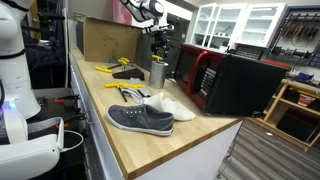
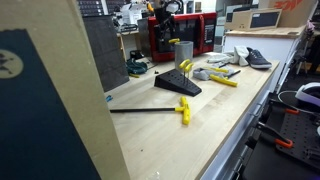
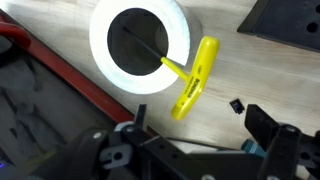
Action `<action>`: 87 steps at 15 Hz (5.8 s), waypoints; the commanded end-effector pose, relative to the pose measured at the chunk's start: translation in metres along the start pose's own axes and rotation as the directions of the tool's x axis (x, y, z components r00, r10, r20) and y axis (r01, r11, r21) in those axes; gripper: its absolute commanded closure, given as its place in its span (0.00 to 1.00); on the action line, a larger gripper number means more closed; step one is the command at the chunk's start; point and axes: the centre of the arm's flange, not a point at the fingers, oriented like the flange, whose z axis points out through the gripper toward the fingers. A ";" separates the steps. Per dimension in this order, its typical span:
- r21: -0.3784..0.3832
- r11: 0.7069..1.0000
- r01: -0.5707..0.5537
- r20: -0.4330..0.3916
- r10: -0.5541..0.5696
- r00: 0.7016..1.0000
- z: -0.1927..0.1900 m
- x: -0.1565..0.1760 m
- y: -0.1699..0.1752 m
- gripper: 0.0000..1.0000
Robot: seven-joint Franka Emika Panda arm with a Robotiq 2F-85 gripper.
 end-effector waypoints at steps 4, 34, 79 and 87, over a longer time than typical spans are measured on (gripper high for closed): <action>-0.066 0.997 -0.051 0.018 0.052 0.998 -0.005 -0.007 0.005 0.00; -0.441 0.898 -0.020 0.228 0.133 0.965 0.031 0.018 -0.040 0.60; 0.366 0.919 -0.144 -0.364 0.284 0.887 -0.068 -0.069 -0.146 0.96; 0.456 0.752 -0.477 -0.237 0.619 0.749 -0.050 -0.115 -0.124 0.96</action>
